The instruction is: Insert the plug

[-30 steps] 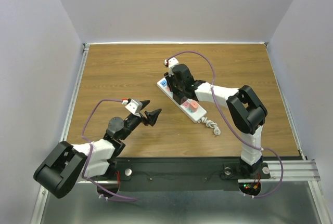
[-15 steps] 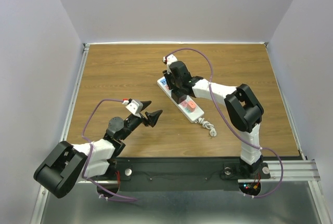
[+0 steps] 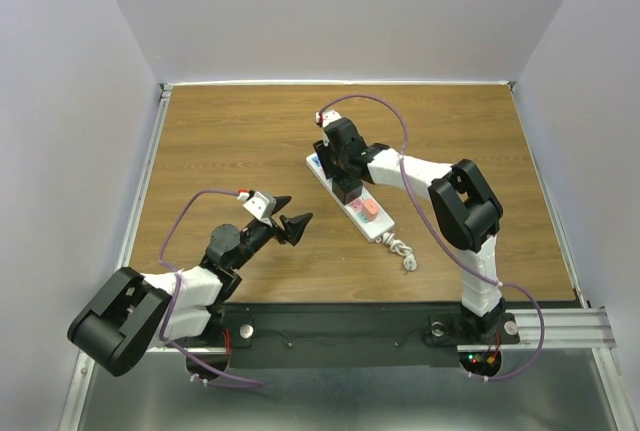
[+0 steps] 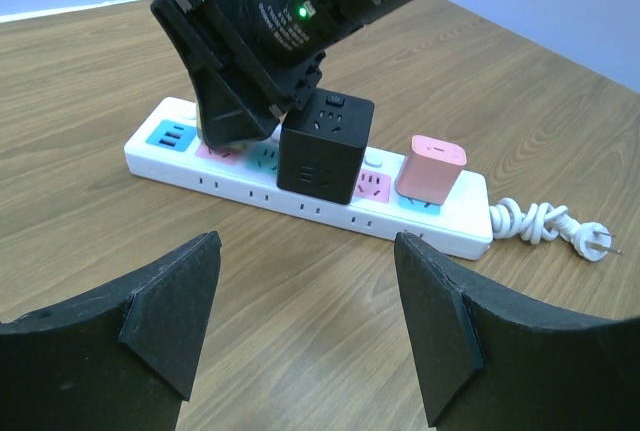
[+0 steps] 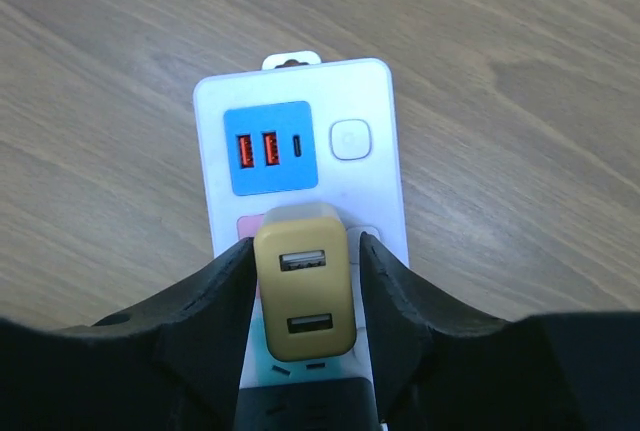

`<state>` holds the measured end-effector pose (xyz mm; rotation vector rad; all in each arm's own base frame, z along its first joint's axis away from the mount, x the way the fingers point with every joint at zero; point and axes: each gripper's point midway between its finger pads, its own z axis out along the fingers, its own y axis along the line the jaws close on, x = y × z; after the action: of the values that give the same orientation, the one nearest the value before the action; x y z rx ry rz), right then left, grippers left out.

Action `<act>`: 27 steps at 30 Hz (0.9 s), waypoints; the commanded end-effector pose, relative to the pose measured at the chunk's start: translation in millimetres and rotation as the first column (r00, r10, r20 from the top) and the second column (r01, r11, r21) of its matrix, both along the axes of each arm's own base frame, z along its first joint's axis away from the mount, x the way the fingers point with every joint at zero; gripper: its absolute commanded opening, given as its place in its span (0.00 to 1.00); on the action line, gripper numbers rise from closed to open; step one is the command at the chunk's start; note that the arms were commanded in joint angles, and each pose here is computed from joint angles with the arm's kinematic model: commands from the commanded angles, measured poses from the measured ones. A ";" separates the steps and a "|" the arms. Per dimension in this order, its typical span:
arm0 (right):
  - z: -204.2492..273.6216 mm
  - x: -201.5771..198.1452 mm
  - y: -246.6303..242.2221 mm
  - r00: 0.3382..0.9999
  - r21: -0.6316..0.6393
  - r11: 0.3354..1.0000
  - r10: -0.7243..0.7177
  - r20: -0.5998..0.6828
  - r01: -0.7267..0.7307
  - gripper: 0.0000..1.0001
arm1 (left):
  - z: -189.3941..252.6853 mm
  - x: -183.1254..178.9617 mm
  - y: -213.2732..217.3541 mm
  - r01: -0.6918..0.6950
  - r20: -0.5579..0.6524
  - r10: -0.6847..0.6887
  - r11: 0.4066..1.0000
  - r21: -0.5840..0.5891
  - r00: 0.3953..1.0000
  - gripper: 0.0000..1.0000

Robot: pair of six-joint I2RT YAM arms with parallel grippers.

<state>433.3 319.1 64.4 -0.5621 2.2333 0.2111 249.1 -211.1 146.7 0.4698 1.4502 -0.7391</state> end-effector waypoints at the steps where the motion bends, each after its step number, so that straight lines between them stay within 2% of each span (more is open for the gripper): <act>1: -63.8 -45.6 -35.3 0.970 -0.180 0.984 -0.026 -0.241 -0.018 0.51 | 45.2 4.6 -0.8 -0.001 0.133 0.014 0.995 -0.096 0.991 0.81; 8: -44.3 -30.2 -32.9 0.984 -0.168 0.986 -0.051 -0.171 0.022 0.58 | 45.6 3.3 -1.0 0.005 0.135 0.008 0.995 -0.097 0.991 0.81; 15: 1.5 -9.9 -23.7 0.997 -0.110 0.993 -0.048 -0.060 0.042 0.62 | 45.0 3.7 -0.8 0.004 0.132 0.009 0.995 -0.098 0.991 0.81; 27: 38.4 1.9 -19.5 0.999 -0.083 0.996 -0.031 0.021 0.033 0.59 | 43.8 5.3 0.4 -0.002 0.127 0.014 0.995 -0.099 0.992 0.81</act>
<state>428.0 302.3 65.3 -0.5734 2.2999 0.1064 250.3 -209.8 145.6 0.4563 1.4591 -0.7427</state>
